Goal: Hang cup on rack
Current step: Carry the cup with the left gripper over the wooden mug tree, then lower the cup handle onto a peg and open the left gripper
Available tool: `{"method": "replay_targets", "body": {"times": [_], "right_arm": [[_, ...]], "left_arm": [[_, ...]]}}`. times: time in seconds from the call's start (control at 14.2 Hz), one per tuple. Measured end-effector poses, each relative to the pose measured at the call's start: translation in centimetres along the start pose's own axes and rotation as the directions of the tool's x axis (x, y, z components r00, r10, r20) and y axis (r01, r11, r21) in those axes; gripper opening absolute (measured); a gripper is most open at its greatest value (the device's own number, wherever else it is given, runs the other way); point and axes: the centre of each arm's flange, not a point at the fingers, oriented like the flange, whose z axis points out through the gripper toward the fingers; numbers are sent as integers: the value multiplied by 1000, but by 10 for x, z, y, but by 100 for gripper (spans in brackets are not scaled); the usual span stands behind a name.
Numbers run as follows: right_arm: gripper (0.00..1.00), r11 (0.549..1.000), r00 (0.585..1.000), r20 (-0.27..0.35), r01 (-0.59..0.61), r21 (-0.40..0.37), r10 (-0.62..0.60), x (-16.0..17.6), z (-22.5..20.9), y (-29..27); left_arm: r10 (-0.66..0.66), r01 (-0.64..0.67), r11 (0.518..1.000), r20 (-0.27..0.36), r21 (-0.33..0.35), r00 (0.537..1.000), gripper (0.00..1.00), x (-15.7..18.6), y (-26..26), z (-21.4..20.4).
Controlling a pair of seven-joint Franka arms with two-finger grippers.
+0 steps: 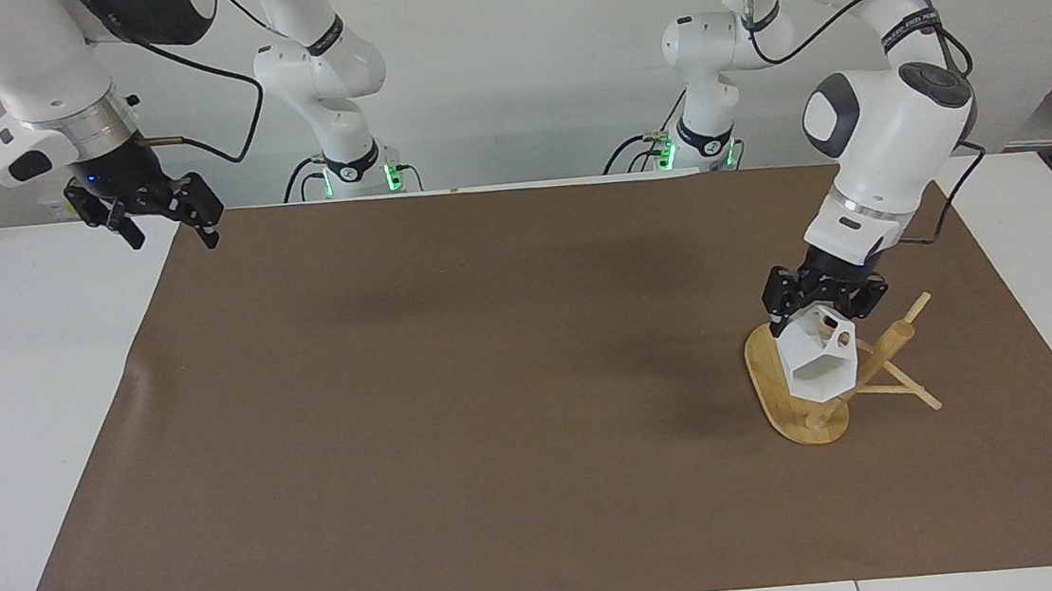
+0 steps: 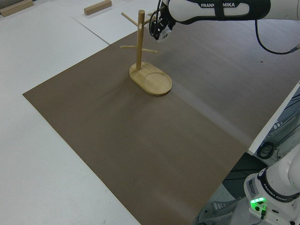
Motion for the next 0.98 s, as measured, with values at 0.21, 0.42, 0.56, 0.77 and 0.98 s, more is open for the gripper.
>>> {"method": "replay_targets", "body": {"times": [0.21, 0.42, 0.56, 0.77, 0.98], "right_arm": [[100, 1000, 1000, 0, 0, 0, 0, 0, 0, 0], [100, 1000, 1000, 0, -1, 0, 1, 0, 0, 0], [100, 1000, 1000, -2, -2, 0, 2, -1, -1, 1], [100, 1000, 1000, -1, -1, 0, 1, -1, -1, 0], [100, 1000, 1000, 2, 0, 0, 0, -2, -1, 0]], "left_arm": [[-53, 52, 998, -1, -33, 999, 74, 1, -12, 1], [-95, 95, 993, 3, -64, 995, 74, 1, -21, 4], [-137, 137, 986, 8, -95, 991, 74, 1, -20, 6], [-198, 200, 974, 24, -110, 980, 74, -1, -19, 10], [-211, 213, 971, 25, -112, 977, 73, -1, -18, 10]]}}
